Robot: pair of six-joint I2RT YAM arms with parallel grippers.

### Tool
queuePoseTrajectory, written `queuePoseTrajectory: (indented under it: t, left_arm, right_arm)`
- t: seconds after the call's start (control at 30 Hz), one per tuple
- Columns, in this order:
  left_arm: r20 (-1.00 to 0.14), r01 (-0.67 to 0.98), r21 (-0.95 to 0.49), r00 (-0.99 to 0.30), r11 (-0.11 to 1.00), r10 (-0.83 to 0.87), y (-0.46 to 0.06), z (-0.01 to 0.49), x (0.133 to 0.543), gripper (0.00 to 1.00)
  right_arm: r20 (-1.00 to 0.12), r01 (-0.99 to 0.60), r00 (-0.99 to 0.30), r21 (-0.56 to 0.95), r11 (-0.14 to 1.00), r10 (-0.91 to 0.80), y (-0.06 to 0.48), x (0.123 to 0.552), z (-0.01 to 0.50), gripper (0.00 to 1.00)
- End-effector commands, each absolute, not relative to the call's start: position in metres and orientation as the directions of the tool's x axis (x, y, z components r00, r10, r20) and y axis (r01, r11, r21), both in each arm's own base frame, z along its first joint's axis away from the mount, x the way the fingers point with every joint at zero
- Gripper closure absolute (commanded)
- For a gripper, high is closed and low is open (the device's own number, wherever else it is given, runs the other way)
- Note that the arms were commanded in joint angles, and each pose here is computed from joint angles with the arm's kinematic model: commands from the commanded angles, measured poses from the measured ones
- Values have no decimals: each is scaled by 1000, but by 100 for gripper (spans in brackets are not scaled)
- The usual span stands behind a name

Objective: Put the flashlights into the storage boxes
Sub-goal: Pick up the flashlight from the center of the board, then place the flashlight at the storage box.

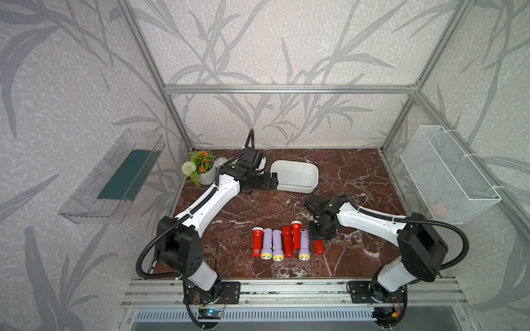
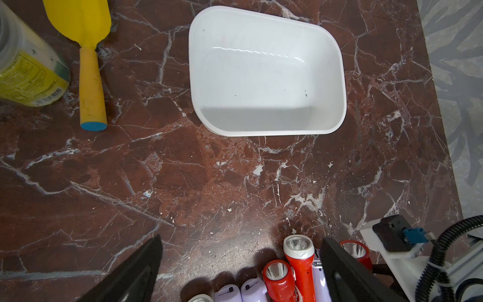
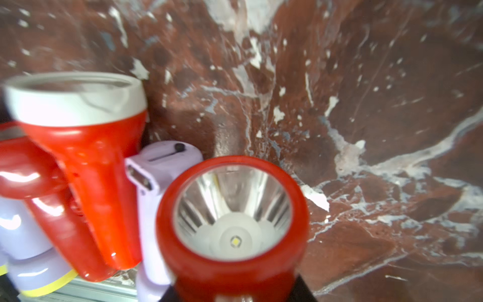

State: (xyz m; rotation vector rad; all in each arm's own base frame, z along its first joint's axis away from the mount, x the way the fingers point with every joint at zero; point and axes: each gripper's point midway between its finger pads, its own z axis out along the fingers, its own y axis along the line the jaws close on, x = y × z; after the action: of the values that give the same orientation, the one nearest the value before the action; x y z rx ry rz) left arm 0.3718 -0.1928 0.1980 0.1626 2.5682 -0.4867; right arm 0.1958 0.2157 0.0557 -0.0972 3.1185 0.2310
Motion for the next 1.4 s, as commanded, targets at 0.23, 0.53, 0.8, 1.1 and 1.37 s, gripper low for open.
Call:
queuePoseTrajectory:
  t: [0.23, 0.53, 0.8, 1.1, 1.37]
  left_arm:
    - [-534, 197, -383, -844, 903, -42, -200, 204, 393, 3]
    - [-539, 199, -475, -835, 857, -105, -226, 212, 426, 3]
    - [-539, 215, -450, -839, 867, -72, -226, 209, 430, 3]
    - [-522, 224, -446, -851, 867, -48, -230, 203, 434, 3]
    - [-505, 217, -476, -860, 852, -63, -238, 197, 442, 3]
  right_arm:
    - [-139, -76, -989, 212, 974, -47, 213, 246, 115, 73]
    - [-199, -81, -980, 276, 958, -25, 217, 305, 141, 73]
    - [-226, -89, -974, 313, 945, -17, 227, 363, 144, 73]
    - [-241, -58, -970, 389, 919, 41, 230, 414, 142, 73]
    - [-222, -28, -971, 462, 887, 85, 235, 451, 129, 73]
